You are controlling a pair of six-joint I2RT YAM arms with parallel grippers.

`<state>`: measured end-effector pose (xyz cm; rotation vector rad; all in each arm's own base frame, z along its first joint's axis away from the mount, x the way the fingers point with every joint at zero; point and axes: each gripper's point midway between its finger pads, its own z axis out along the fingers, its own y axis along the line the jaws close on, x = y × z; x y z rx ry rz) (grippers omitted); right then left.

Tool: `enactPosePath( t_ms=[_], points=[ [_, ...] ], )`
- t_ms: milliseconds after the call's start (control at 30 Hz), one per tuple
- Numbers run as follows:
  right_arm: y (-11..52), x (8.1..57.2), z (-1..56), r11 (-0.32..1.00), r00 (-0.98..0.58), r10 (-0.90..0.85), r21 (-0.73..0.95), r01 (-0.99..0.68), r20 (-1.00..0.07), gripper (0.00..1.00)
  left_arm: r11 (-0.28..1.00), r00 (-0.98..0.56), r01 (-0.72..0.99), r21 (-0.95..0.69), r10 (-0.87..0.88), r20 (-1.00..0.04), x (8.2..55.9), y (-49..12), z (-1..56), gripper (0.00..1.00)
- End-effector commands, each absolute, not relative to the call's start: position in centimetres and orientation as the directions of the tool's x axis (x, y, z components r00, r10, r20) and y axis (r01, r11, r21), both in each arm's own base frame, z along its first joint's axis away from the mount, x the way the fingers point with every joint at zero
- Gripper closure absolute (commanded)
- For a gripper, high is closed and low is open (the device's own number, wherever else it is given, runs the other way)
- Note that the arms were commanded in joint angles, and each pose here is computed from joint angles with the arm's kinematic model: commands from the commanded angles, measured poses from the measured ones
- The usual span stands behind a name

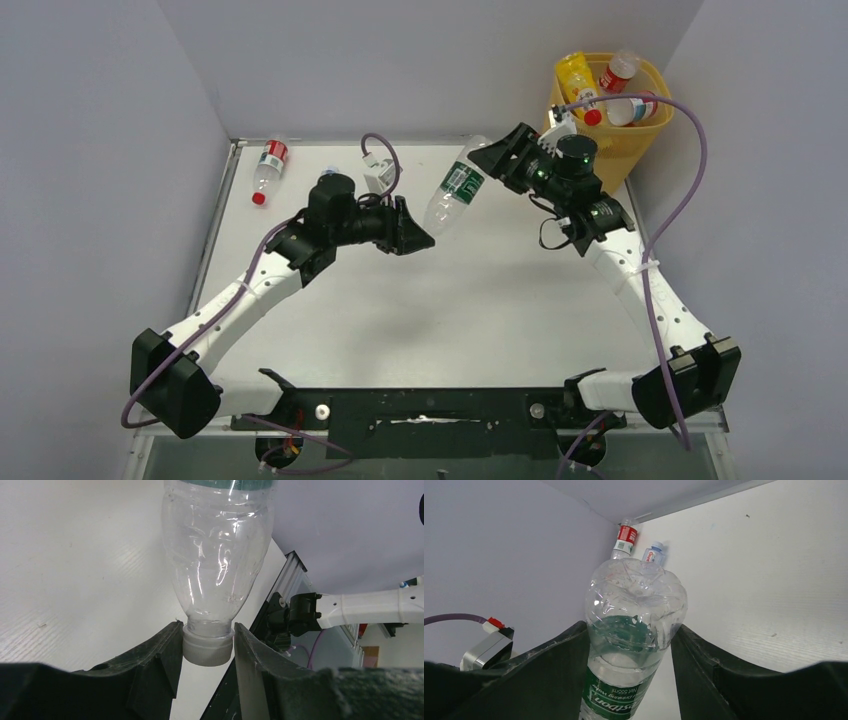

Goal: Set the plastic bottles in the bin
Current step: Place the plastic bottle in the trash bin.

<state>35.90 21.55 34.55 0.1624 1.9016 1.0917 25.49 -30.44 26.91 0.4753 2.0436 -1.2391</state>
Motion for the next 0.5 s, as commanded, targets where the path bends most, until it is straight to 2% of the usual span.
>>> enactPosePath(
  t_ms=[0, 100, 133, 300, 467],
  points=[
    [22.2, 36.5, 38.4, 0.589, -0.513, 0.489, 0.701, -0.402, -0.705, 0.41, 0.422, -0.612, 0.696, -0.58, -0.072, -0.788, 25.8, -31.1, 30.7, 0.61],
    [22.5, 36.8, 38.5, 0.591, -0.524, 0.473, 0.696, -0.407, -0.708, 0.05, 0.412, -0.609, 0.703, -0.58, -0.073, -0.79, 25.6, -31.1, 31.1, 0.61],
    [22.6, 36.9, 38.4, 0.59, -0.528, 0.471, 0.697, -0.407, -0.707, 0.01, 0.41, -0.606, 0.706, -0.578, -0.073, -0.792, 25.6, -31.1, 31.2, 0.61],
    [22.7, 37.2, 37.9, 0.583, -0.538, 0.477, 0.708, -0.399, -0.696, 0.0, 0.403, -0.602, 0.711, -0.577, -0.075, -0.795, 25.5, -31.1, 31.6, 0.61],
    [23.0, 37.4, 37.6, 0.568, -0.553, 0.477, 0.719, -0.4, -0.684, 0.08, 0.387, -0.6, 0.719, -0.577, -0.073, -0.797, 25.1, -31.1, 31.8, 0.61]
  ],
)
